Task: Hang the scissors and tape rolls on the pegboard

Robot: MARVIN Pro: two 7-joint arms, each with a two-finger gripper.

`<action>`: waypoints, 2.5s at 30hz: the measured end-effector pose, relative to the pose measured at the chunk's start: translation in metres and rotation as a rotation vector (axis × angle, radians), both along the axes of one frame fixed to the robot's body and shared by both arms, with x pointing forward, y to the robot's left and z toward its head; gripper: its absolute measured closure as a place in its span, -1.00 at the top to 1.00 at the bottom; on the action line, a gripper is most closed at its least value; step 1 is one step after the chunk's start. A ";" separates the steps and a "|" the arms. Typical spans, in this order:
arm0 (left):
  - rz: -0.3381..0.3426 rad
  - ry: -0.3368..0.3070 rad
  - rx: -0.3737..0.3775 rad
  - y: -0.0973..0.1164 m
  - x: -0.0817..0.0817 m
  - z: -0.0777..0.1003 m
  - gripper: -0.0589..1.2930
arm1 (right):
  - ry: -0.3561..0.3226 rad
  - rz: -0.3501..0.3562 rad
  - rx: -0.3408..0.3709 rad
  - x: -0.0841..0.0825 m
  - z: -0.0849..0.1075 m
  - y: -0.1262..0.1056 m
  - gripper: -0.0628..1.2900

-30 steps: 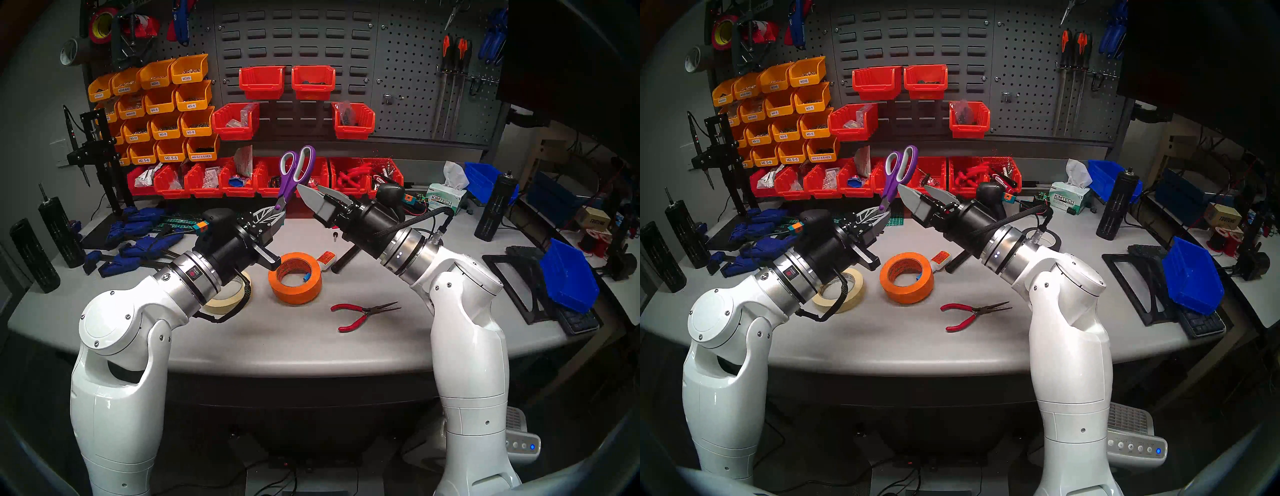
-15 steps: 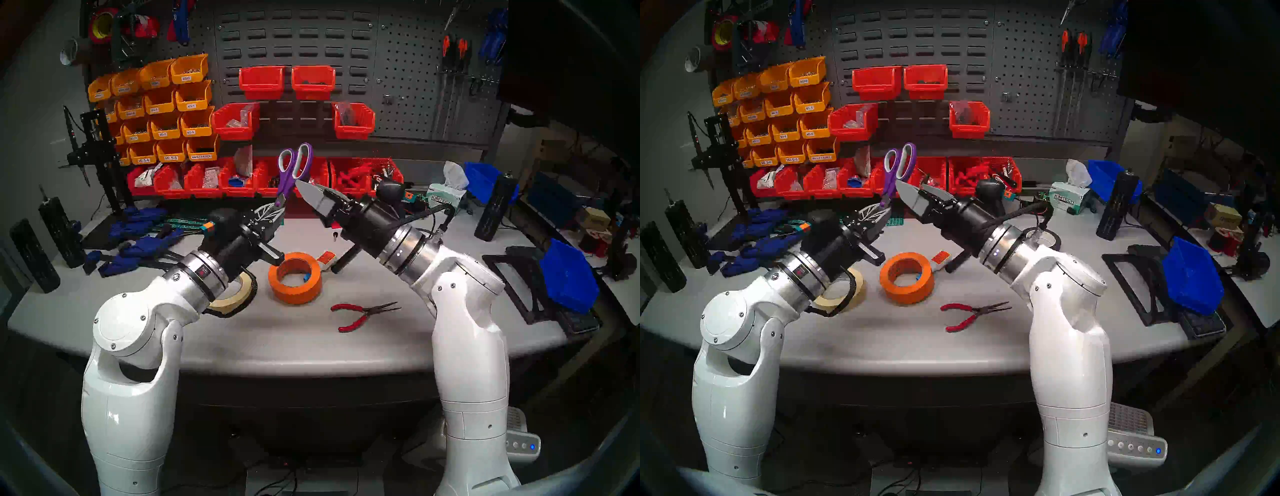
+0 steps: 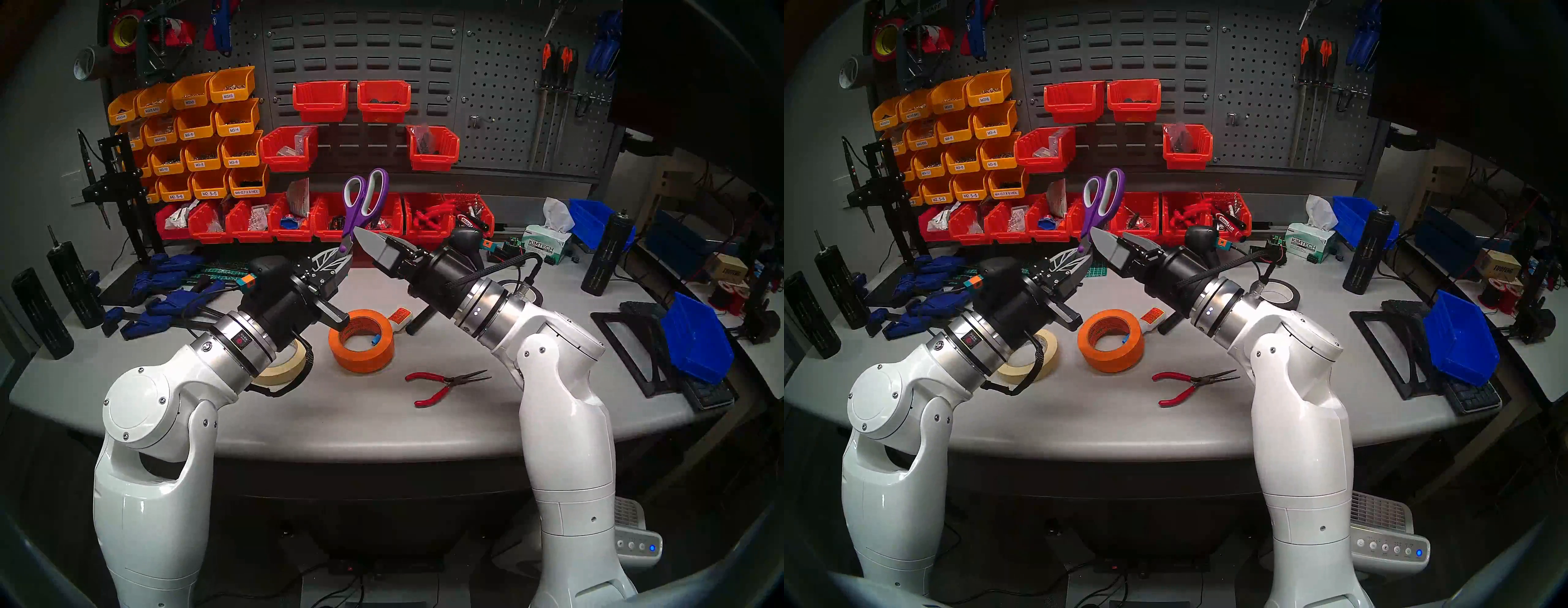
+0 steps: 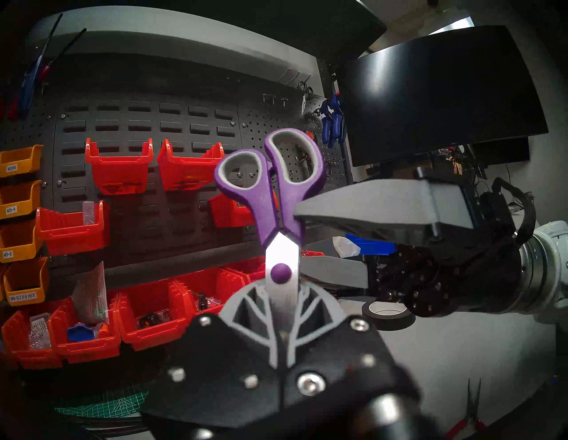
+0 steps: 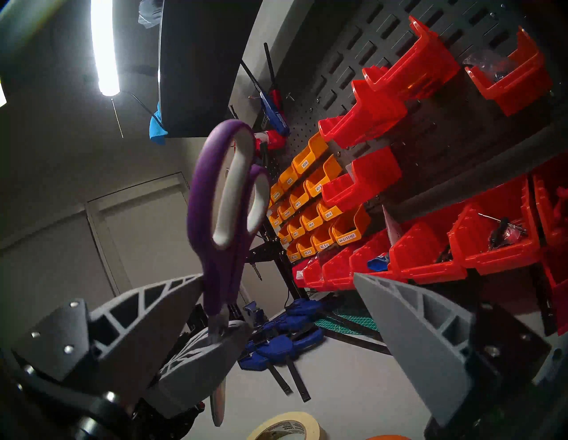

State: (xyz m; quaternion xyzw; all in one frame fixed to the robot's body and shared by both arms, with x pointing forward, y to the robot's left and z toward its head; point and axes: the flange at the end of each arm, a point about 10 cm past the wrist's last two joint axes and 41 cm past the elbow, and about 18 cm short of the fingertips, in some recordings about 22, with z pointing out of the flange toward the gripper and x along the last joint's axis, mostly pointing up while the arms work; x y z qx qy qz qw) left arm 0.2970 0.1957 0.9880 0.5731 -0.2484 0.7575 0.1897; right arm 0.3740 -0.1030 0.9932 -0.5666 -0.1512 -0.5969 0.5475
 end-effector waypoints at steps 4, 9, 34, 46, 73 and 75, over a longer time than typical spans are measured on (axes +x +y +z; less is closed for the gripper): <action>-0.009 0.005 -0.002 -0.001 -0.003 -0.001 -0.92 | -0.007 0.013 0.001 0.001 0.002 0.004 0.92; -0.020 0.006 -0.003 -0.002 -0.008 -0.001 -0.92 | -0.013 0.025 0.000 0.002 0.004 0.008 0.92; -0.032 0.041 -0.030 -0.001 -0.012 0.003 -0.92 | -0.053 0.018 -0.032 0.002 0.014 0.006 -0.91; 0.054 0.091 -0.142 0.024 -0.017 0.011 0.93 | -0.114 -0.078 -0.016 0.009 0.025 -0.032 -0.95; 0.526 0.168 -0.450 0.098 -0.007 -0.037 0.93 | -0.236 -0.164 0.061 0.022 0.086 -0.168 -0.95; 0.539 0.168 -0.458 0.099 -0.008 -0.039 0.93 | -0.228 -0.164 0.064 0.025 0.089 -0.175 -0.95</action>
